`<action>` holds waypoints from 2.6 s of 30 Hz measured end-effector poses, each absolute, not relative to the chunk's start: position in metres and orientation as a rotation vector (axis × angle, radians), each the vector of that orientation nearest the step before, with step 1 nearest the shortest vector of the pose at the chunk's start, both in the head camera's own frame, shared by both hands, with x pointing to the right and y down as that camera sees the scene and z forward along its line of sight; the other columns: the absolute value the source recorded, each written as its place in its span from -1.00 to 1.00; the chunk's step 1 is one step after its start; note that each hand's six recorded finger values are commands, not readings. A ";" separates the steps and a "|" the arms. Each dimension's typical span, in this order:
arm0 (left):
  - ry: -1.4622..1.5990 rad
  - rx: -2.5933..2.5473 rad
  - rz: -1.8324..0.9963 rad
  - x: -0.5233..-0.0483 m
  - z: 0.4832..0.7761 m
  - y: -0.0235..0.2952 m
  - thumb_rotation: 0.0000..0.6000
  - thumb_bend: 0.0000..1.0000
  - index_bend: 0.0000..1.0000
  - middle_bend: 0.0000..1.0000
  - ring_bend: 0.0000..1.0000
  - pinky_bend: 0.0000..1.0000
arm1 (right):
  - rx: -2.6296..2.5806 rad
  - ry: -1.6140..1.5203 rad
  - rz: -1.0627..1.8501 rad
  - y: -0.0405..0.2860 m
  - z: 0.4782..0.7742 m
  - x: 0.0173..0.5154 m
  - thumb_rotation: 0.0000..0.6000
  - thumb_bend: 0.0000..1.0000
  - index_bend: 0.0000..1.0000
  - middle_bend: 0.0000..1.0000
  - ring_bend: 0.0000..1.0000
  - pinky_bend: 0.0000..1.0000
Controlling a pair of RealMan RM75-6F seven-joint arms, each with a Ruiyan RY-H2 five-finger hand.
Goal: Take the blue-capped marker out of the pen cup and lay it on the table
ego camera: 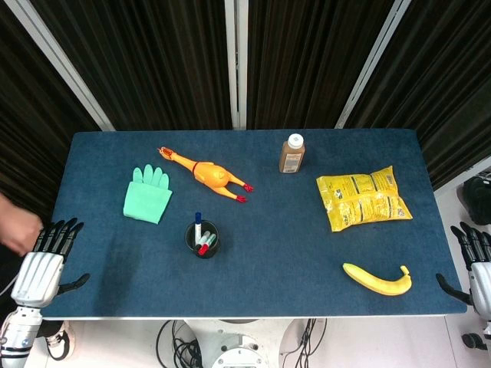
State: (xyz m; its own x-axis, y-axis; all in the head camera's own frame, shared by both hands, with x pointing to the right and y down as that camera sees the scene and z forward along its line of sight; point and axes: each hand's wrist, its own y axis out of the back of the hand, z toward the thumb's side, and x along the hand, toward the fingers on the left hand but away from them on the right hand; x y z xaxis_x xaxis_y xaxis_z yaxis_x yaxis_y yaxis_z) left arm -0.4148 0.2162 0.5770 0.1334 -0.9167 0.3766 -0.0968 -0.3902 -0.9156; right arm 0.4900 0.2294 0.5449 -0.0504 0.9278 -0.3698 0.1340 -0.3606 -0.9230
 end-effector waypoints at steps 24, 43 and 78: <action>0.861 -1.794 -1.194 -0.355 0.548 0.164 1.00 -0.72 -0.89 -1.00 -1.00 -0.99 | -1.545 -1.150 1.473 0.228 0.544 0.485 1.00 -0.64 -1.00 -1.00 -1.00 -1.00; 0.483 -2.205 -1.389 -0.223 0.604 0.048 1.00 -0.69 -0.75 -0.97 -1.00 -0.84 | -1.544 -1.151 1.507 0.223 0.550 0.490 1.00 -0.64 -1.00 -1.00 -1.00 -1.00; 0.301 -2.324 -1.804 -0.182 0.658 0.018 1.00 -0.56 -0.28 -0.73 -1.00 -0.84 | -1.564 -1.165 1.529 0.226 0.555 0.499 1.00 -0.63 -1.00 -1.00 -1.00 -1.00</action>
